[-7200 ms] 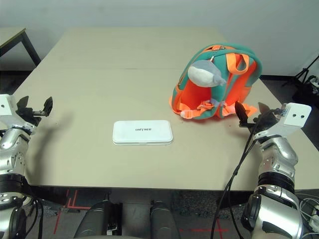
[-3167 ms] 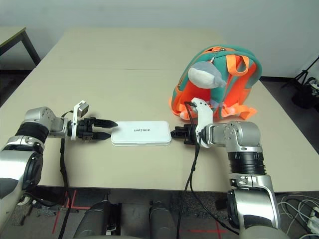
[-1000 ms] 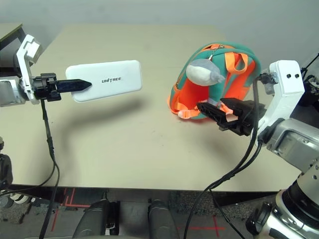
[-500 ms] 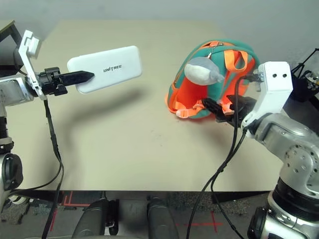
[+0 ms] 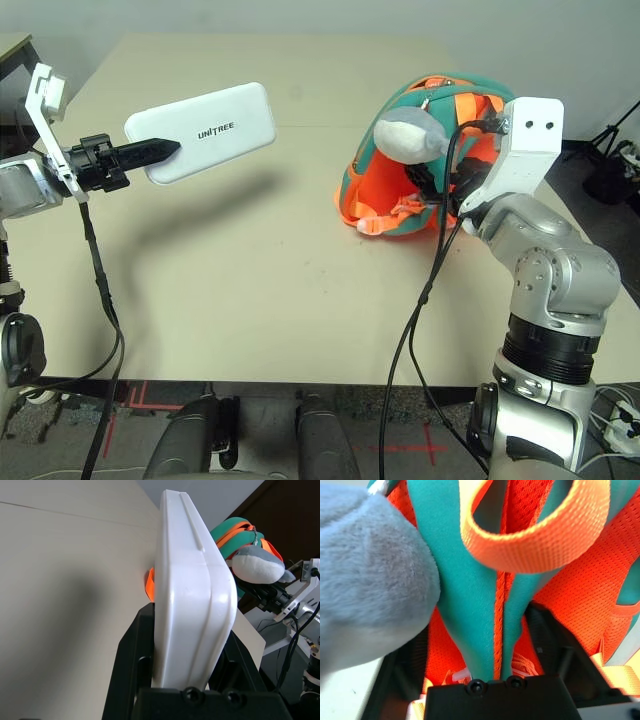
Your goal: Put the pencil case into the backpack and zip it.
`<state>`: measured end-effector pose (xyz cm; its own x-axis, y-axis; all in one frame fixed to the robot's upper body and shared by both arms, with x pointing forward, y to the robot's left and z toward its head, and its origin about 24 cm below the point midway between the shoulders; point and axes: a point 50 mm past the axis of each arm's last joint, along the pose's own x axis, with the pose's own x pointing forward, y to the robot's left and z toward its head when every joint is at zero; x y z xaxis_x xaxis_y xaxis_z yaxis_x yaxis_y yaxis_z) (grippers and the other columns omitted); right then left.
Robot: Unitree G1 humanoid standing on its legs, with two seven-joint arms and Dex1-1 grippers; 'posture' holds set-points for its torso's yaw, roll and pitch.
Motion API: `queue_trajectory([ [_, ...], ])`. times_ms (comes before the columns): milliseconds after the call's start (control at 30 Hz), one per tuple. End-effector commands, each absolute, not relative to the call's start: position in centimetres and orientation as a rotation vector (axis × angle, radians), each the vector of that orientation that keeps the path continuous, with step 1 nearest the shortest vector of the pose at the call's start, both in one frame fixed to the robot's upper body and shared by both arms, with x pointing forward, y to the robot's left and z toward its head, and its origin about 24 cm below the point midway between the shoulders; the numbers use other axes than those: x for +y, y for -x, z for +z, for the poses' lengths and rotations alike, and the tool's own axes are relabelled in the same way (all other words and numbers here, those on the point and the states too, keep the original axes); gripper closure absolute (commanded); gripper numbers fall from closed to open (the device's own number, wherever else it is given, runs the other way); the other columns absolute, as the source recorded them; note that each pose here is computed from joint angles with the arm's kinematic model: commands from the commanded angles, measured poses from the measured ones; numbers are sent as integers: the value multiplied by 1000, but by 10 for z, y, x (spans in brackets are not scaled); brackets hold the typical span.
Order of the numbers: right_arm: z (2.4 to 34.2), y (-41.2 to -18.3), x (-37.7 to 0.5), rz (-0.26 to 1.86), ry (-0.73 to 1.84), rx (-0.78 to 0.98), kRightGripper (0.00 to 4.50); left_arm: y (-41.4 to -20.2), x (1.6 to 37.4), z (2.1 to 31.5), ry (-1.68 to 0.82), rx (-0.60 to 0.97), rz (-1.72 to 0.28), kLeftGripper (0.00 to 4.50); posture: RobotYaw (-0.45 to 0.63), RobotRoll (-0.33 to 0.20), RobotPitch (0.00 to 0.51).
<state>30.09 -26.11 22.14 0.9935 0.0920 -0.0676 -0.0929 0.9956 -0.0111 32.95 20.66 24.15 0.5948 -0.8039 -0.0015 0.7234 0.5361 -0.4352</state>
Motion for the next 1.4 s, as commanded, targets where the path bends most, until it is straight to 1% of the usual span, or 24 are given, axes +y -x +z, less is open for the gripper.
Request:
queue_trajectory([
  [33, 217, -301, -254, 105, 17, 87, 1788, -328, 208, 248, 414, 163, -929, 3101, -51, 0, 107],
  [67, 216, -301, -254, 102, 14, 90, 2048, -328, 208, 249, 414, 162, -932, 3101, -54, 0, 106],
  [233, 214, -300, -255, 80, 6, 92, 3708, -331, 206, 250, 415, 162, -942, 3101, -67, 0, 100],
  [267, 215, -300, -255, 79, 4, 90, 3968, -332, 205, 250, 416, 161, -942, 3101, -68, 0, 99],
  [333, 216, -299, -256, 74, 0, 83, 4222, -333, 205, 250, 415, 161, -945, 3101, -74, 0, 98],
  [533, 228, -292, -254, 78, -5, 46, 4226, -336, 200, 250, 417, 162, -960, 3101, -98, 0, 102],
  [700, 255, -266, -253, 81, 26, -10, 4226, -342, 194, 251, 416, 160, -977, 3101, -153, 0, 108],
  [767, 264, -251, -252, 102, 43, -16, 4226, -345, 191, 252, 415, 164, -994, 3101, -191, 0, 109],
  [867, 270, -233, -247, 131, 62, -7, 4227, -351, 185, 252, 413, 170, -1019, 3101, -244, 0, 111],
  [1000, 271, -216, -241, 153, 71, 7, 4227, -359, 174, 253, 408, 177, -1061, 3101, -303, 0, 116],
  [1133, 264, -199, -237, 178, 98, -10, 4227, -366, 165, 255, 399, 185, -1099, 3101, -361, 0, 126],
  [1233, 261, -185, -236, 189, 148, -21, 4227, -370, 160, 255, 396, 193, -1121, 3101, -395, 0, 130],
  [1400, 261, -171, -234, 232, 180, -19, 4227, -375, 154, 254, 395, 200, -1146, 3101, -427, 0, 132],
])
